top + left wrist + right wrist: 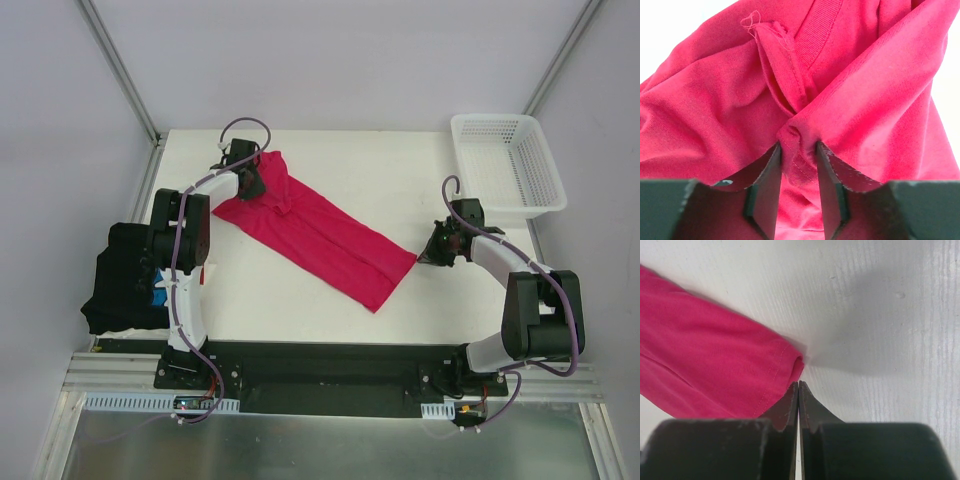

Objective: Fold and stack the t-shirts
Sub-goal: Rotate the tshirt 90 degrees

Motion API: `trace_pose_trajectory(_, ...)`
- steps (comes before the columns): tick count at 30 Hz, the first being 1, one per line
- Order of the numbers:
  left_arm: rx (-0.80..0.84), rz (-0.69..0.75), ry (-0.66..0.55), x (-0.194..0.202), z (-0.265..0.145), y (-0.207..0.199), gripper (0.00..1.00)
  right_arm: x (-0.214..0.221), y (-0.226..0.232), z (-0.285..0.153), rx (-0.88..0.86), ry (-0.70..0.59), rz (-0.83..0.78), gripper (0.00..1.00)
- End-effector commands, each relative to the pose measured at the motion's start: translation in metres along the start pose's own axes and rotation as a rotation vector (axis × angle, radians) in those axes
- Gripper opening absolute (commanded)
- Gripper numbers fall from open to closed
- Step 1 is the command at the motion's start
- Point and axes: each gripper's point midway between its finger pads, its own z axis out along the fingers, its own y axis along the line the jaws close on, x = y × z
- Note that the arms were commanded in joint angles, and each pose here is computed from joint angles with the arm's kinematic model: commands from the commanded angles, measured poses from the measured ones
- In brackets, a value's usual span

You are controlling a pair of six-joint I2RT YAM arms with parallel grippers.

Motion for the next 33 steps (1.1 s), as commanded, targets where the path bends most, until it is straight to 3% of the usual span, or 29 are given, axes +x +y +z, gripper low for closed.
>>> trace_pose_trajectory(1,0.017,0.0,-0.044,-0.018,-0.017,-0.001,0.36,-0.003,0.001,0.0,-0.017,-0.014,-0.001,0.01)
trace_pose_trajectory(4,0.021,0.007,-0.045,-0.019,-0.02,-0.002,0.55,-0.003,0.002,0.0,-0.023,-0.015,0.003,0.01)
trace_pose_trajectory(8,0.019,0.009,-0.059,-0.022,-0.025,-0.001,0.61,-0.003,0.003,0.002,-0.029,-0.01,0.004,0.01)
trace_pose_trajectory(24,-0.02,-0.005,-0.119,-0.041,-0.04,0.014,0.57,-0.005,0.006,0.005,-0.039,0.0,0.008,0.01)
trace_pose_trajectory(33,-0.014,-0.025,-0.08,-0.028,-0.026,0.015,0.47,-0.004,0.005,0.005,-0.035,0.005,0.01,0.01)
